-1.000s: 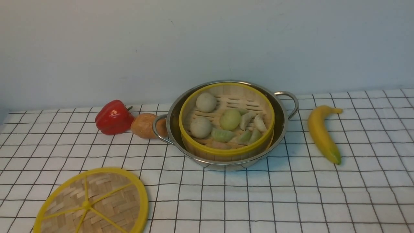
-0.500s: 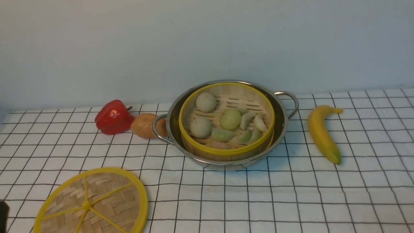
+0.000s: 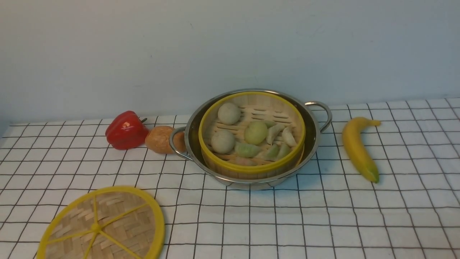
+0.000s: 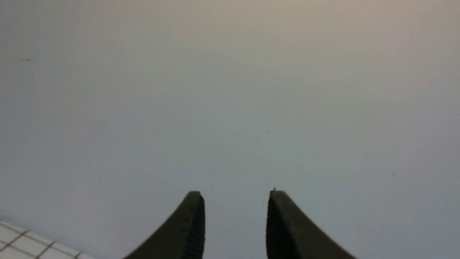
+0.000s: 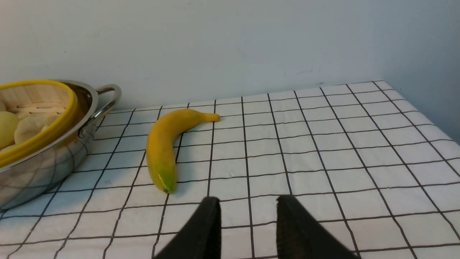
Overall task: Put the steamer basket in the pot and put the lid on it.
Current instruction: Use the left arm to lift the lid of the steamer
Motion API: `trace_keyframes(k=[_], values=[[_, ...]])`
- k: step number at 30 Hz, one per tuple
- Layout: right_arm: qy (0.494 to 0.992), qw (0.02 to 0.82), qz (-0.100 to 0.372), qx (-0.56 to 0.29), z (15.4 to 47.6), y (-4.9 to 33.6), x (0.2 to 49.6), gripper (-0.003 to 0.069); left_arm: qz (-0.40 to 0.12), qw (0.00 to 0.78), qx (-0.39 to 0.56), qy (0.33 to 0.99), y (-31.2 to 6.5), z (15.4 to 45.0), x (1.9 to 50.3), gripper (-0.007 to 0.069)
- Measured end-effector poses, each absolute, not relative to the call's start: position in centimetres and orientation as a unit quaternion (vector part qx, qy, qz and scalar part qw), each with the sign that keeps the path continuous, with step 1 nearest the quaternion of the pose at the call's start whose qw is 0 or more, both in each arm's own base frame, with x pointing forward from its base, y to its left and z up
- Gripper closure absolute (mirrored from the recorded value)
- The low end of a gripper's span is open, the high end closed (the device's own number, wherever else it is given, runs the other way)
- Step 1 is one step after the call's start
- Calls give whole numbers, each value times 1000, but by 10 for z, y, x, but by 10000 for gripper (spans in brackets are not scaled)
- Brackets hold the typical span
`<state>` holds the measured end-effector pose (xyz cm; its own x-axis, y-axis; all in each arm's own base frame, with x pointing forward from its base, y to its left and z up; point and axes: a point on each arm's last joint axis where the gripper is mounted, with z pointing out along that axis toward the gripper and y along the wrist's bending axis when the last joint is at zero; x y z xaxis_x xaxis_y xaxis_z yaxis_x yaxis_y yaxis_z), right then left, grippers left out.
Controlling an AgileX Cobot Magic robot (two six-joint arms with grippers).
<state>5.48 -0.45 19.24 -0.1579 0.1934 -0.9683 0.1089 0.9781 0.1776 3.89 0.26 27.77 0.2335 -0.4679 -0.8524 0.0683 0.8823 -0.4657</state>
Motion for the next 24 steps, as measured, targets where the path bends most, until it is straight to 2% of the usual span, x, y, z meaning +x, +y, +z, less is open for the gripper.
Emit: trace_keyframes(k=[2,5,7,8,9,12,15,17,20,24], values=[[760,641,33,99,192,-5,55,419,-135,752,-173,621,7,295,28,382],[760,641,33,99,192,-5,55,419,-102,718,-192,661,12,310,19,382],[760,641,33,99,192,-5,55,419,-65,666,-194,717,15,315,15,382],[760,641,33,99,192,-5,55,419,-64,658,-194,724,15,315,16,382],[760,641,33,99,192,-5,55,419,-50,616,-186,764,15,316,16,382],[760,641,33,99,192,-5,55,419,-51,546,-159,821,10,319,21,382],[760,641,33,99,192,-5,55,419,-71,467,-76,878,-4,326,42,382],[760,641,33,99,192,-5,55,419,-75,447,-48,890,-7,327,50,382],[760,641,33,99,192,-5,55,419,-71,397,47,914,-16,326,79,382],[760,641,33,99,192,-5,55,419,-74,339,84,934,-20,316,106,382]])
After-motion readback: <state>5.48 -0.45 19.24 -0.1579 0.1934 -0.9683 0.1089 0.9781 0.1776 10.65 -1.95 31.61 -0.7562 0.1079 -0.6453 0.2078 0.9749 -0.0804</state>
